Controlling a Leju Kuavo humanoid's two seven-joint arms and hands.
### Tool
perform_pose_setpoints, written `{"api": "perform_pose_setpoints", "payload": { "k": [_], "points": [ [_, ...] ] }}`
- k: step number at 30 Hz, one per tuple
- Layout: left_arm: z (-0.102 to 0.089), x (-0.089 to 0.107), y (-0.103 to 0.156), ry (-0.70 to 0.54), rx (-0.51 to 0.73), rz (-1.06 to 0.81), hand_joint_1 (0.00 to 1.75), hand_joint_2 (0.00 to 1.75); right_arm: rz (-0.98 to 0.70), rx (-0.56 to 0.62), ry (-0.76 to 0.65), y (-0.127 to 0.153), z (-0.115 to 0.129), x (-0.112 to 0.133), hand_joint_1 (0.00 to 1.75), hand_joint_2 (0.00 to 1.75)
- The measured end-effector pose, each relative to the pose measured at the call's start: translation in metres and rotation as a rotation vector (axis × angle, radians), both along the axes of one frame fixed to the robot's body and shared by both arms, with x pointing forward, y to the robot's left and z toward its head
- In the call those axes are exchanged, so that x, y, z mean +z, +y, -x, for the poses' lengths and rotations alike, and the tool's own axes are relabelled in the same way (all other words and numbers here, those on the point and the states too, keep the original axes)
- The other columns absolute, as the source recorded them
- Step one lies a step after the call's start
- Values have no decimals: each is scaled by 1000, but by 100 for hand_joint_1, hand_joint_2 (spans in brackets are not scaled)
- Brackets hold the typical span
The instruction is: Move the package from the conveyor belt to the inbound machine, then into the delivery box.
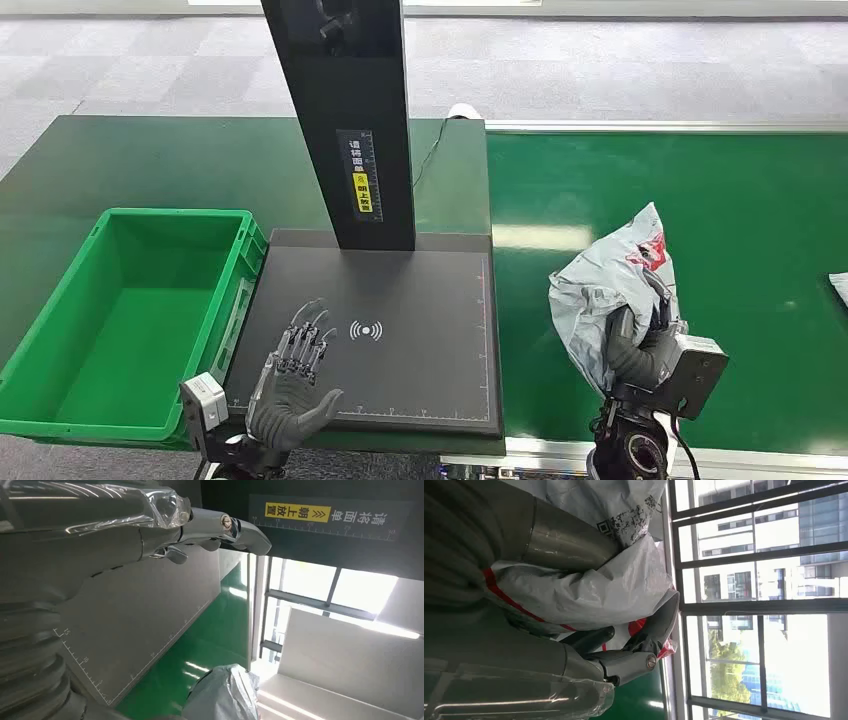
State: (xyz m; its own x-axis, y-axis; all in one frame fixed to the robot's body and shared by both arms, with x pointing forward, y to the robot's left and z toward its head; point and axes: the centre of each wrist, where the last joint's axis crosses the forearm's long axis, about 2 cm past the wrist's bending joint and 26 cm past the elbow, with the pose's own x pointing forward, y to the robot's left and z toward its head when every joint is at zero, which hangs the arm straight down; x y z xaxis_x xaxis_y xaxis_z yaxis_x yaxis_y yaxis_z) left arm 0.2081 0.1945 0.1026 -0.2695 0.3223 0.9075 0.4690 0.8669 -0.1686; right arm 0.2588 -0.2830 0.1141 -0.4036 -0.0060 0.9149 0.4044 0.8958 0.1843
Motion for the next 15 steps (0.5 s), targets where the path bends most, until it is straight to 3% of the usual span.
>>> {"api": "perform_pose_setpoints", "payload": {
  "k": [5, 7, 15],
  "points": [
    [0, 0, 0, -1, 0, -1, 0, 175, 0, 17, -9, 1, 1, 2, 175, 175],
    [0, 0, 1, -4, -1, 0, 0, 175, 20, 100, -6, 4, 0, 2, 175, 175],
    [-4, -3, 3, -37, -50, -3, 0, 175, 437, 808, 126, 43, 6, -7, 175, 175]
  ]
}}
